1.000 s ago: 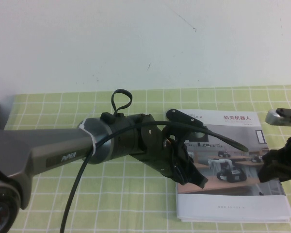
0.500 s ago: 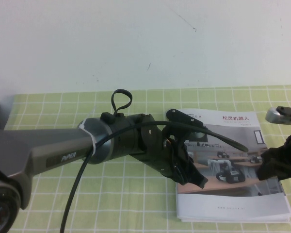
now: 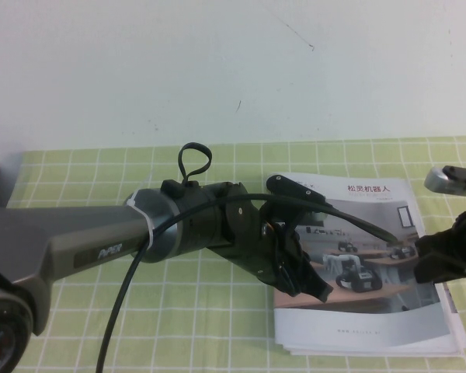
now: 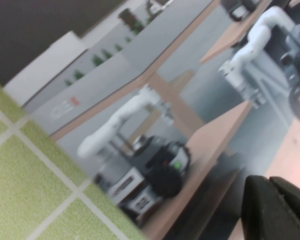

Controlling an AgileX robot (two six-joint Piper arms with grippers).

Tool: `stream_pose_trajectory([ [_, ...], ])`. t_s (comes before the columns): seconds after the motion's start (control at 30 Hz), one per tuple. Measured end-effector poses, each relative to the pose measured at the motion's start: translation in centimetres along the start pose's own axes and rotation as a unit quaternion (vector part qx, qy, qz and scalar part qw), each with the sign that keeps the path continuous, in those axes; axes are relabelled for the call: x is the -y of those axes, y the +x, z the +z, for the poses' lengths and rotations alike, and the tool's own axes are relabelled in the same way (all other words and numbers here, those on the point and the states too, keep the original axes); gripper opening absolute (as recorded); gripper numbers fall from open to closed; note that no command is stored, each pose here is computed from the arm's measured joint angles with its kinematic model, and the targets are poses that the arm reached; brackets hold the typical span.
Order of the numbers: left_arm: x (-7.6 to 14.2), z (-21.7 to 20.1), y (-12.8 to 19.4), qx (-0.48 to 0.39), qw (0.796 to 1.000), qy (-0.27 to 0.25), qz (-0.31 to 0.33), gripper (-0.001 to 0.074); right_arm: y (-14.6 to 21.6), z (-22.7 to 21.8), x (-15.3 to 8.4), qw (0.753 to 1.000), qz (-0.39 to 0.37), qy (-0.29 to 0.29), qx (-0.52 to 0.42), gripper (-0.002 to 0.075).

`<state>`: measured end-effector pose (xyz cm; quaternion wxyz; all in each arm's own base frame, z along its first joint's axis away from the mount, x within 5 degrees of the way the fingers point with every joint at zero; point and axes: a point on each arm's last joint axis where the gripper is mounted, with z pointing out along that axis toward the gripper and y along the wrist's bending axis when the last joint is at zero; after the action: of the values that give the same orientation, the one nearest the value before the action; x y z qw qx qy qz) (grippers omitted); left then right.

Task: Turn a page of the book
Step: Open the closed book

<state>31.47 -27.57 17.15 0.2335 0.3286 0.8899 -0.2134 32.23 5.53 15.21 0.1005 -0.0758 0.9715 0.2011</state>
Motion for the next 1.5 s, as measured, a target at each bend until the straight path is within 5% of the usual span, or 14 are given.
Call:
stream_pose_trajectory([
  [0.13, 0.0, 0.0, 0.0, -0.001, 1.0, 0.001, 0.0, -0.0004, -0.1, 0.0, 0.0, 1.0, -0.005, -0.003, 0.003, 0.0052],
  [0.27, 0.0, 0.0, 0.1, -0.003, 1.0, 0.002, 0.0, -0.0004, -0.2, -0.2, -0.3, 1.0, -0.01, -0.012, 0.013, 0.0011],
  [0.7, 0.3, -1.6, -0.9, 0.029, 0.999, -0.008, 0.013, -0.0004, -0.6, -4.3, -2.9, 0.993, -0.06, -0.054, 0.084, -0.0001],
  [1.17, 3.7, -16.7, -4.8, 0.215, 0.969, -0.049, 0.115, -0.0004, -1.1, -5.1, -5.2, 0.973, -0.077, -0.178, 0.126, -0.0001],
  [1.5, 4.4, -21.2, -4.3, 0.237, 0.96, -0.074, 0.125, -0.0004, -1.8, -5.1, -8.9, 0.962, -0.131, -0.203, 0.129, -0.0001],
])
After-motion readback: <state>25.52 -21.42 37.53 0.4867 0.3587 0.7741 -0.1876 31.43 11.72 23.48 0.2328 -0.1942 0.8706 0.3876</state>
